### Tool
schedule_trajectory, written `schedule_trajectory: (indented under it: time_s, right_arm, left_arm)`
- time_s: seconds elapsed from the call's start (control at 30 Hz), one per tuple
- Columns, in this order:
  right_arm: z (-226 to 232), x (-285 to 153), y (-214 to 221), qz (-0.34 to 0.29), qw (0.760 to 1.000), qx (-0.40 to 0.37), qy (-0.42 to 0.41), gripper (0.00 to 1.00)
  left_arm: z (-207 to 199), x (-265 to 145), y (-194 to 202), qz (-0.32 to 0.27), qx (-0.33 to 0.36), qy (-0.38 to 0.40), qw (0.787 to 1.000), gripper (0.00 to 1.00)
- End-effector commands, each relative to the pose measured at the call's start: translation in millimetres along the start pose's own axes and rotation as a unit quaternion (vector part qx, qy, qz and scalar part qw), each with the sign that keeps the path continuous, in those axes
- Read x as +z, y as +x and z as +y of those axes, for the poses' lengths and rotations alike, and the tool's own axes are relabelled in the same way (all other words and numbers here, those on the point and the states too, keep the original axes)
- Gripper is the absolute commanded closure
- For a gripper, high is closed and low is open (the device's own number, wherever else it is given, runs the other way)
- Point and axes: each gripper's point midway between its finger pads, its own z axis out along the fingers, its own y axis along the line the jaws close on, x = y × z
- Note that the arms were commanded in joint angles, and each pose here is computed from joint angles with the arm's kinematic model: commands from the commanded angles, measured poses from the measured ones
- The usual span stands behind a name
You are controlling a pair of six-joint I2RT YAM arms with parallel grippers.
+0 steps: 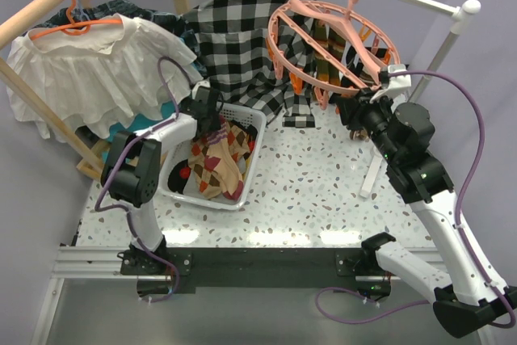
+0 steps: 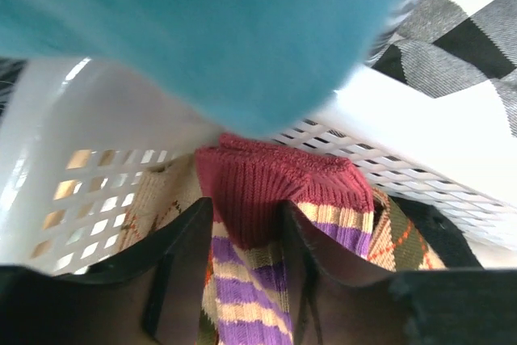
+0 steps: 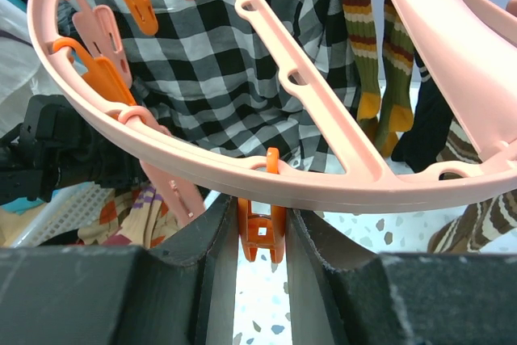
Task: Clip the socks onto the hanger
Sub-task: Pick up the sock from the bin.
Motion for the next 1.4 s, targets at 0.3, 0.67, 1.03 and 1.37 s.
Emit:
schedule_trajectory:
  time_s: [0.3, 0.67, 1.03, 1.37]
  right_arm:
    - [3, -4, -5, -0.01, 1.0, -0.013, -0.011, 0.99]
    - [4, -8, -8, -0.012, 1.0, -0.012, -0.013, 0.99]
    - [8, -7, -17, -0.018, 1.0, -0.004, -0.016, 1.0]
    - [12, -8, -29, -0.028, 0.999, 0.002, -0.021, 1.0]
  left_arm:
    - [1, -40, -33, -0.047, -0.012, 0.018, 0.999, 0.87]
    - [-19, -140, -30, -0.111, 0.059, 0.087, 0.988, 0.98]
    - [-88, -303, -97, -0.339, 0.092, 0.363, 0.863, 1.0]
    - [-180, -384, -59, -0.365, 0.155, 0.543, 0.74, 1.0]
